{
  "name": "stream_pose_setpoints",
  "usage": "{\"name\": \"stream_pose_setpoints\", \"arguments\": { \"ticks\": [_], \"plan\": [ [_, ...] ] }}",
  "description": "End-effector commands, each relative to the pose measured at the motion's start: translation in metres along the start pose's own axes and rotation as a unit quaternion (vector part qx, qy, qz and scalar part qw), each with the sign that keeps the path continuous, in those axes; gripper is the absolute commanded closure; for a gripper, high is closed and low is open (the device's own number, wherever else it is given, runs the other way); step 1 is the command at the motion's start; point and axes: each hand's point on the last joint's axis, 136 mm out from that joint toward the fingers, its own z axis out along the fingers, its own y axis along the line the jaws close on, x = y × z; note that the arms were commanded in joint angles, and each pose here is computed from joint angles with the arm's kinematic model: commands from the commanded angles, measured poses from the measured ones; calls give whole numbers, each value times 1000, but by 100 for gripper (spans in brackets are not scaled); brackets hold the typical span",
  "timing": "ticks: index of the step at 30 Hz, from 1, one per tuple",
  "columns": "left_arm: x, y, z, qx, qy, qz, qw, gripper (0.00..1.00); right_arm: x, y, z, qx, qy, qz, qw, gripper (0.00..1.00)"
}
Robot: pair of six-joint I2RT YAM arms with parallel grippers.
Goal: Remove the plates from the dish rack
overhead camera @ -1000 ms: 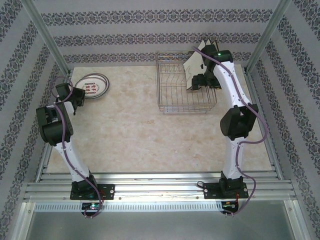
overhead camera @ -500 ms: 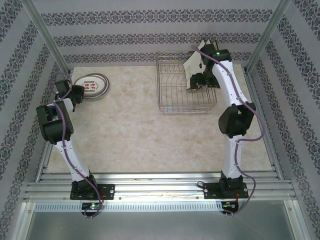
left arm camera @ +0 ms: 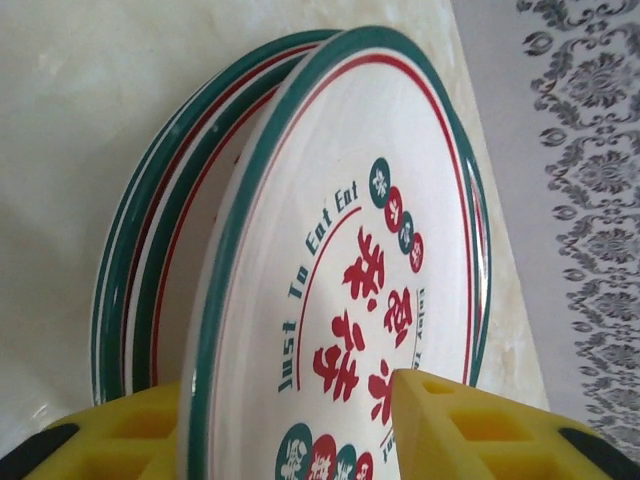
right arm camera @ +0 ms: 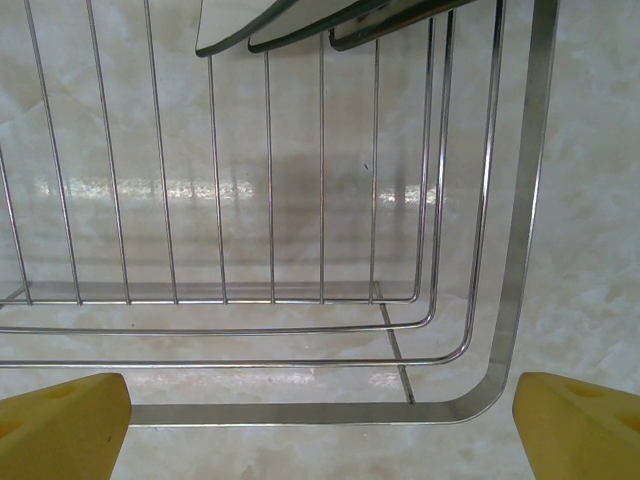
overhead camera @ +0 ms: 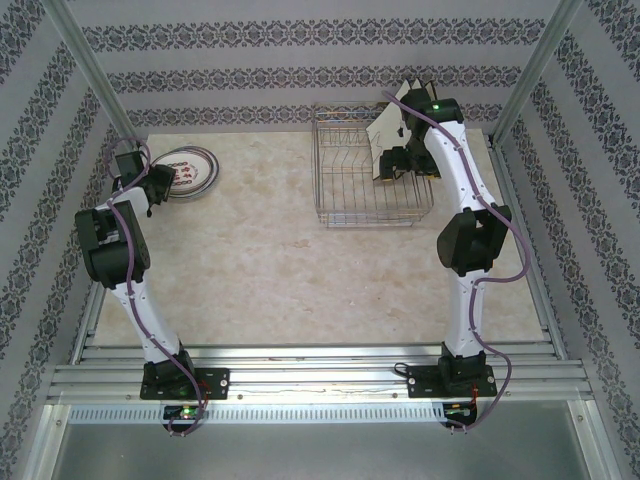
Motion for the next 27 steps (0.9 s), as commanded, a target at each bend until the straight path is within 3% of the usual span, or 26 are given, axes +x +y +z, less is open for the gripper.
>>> {"name": "stream_pose_setpoints", "arguments": {
  "ticks": [1, 13, 17, 18, 19, 22, 27],
  "plan": [
    [11, 15, -18, -69, 17, 36, 997, 54, 4, -3, -7, -7, -1, -2, 1000, 2],
    [14, 15, -43, -133, 28, 101, 985, 41, 9, -2, -16, -14, -12, -1, 1000, 2],
    [17, 5, -58, -136, 23, 142, 980, 26, 9, -2, -23, -16, -21, -1, 1000, 2],
    [19, 1, -65, -140, 22, 160, 977, 22, 10, -2, -25, -17, -24, -1, 1000, 2],
    [20, -2, -74, -151, 20, 182, 972, 1, 10, -1, -28, -20, -27, -1, 999, 2],
    [29, -17, -101, -175, 32, 251, 952, 0, 7, -1, -36, -23, -40, 2, 999, 2],
    [59, -41, -131, -199, 107, 347, 910, 0, -10, -2, -59, -19, -74, 4, 997, 2]
  ]
}}
